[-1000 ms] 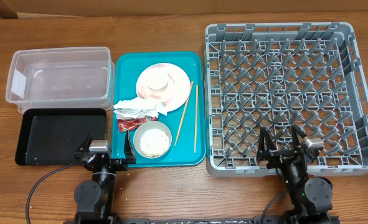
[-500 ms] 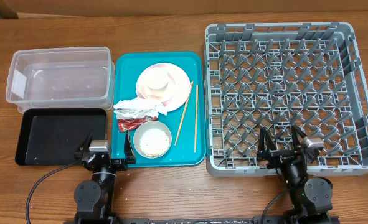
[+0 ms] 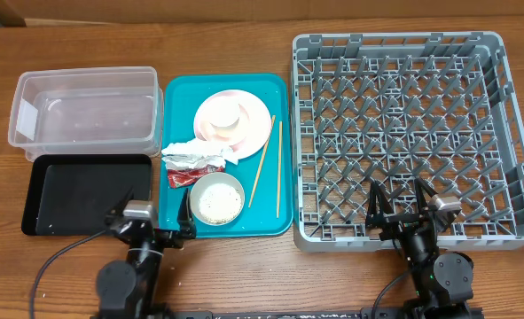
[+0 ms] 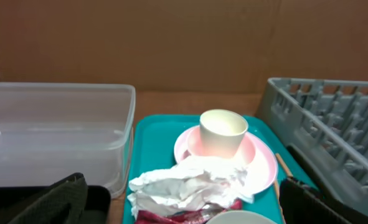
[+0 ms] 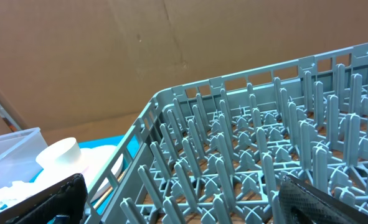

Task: Sort waste into correct bins and load items into the dishwasher
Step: 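Reach the left gripper over the teal tray to the white tissue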

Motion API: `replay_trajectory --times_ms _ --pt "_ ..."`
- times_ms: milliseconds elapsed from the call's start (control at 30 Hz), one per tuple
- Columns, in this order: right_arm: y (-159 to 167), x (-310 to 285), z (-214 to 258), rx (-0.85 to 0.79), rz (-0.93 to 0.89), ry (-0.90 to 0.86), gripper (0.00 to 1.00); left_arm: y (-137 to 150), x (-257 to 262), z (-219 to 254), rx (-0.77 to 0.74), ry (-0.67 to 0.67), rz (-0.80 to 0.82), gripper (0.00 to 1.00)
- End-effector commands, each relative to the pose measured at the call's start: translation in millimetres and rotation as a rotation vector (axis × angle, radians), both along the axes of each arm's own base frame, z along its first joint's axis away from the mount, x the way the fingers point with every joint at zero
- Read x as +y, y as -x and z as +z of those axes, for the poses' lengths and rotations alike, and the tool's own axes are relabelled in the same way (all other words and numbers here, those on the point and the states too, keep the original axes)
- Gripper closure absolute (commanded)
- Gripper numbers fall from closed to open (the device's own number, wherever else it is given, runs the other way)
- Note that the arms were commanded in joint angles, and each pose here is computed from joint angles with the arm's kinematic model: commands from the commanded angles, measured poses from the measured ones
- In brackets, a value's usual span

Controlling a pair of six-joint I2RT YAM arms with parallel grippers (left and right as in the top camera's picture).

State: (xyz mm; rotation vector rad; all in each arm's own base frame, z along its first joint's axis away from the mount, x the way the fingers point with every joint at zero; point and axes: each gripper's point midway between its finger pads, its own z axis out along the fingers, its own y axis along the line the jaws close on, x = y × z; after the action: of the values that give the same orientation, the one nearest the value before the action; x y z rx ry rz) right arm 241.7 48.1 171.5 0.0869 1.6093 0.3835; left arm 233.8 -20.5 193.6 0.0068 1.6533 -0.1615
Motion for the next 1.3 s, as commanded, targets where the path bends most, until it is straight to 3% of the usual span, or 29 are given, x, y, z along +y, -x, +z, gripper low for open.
replay_trajectory --times_ms 0,100,300,533,900,967,1067,1267 --pt "0 -1 -1 -0.007 -0.002 0.002 0.0 12 -5 53 -0.064 0.02 -0.028 0.0" --pt "0 -1 -1 -0.007 -0.002 0.002 0.0 16 -8 77 -0.019 0.02 -0.046 0.0" --pt "0 -1 -1 -0.007 -0.002 0.002 0.0 -2 -29 97 0.266 -0.031 -0.179 0.0" --pt "0 -1 -1 -0.007 -0.001 0.002 0.0 -33 -42 91 0.706 -0.003 -0.265 0.0" --pt "0 -1 -1 -0.007 -0.001 0.002 0.0 -76 -61 43 1.012 0.093 -0.353 0.0" --pt "0 -1 -1 -0.007 -0.002 0.002 0.0 -78 -61 35 1.046 0.107 -0.345 0.13" --pt "0 -1 -1 -0.007 -0.002 0.002 0.0 -83 -59 21 1.105 0.151 -0.305 0.48" --pt "0 -1 -1 -0.007 -0.002 0.002 0.0 -90 -55 -1 1.2 0.224 -0.207 0.81"
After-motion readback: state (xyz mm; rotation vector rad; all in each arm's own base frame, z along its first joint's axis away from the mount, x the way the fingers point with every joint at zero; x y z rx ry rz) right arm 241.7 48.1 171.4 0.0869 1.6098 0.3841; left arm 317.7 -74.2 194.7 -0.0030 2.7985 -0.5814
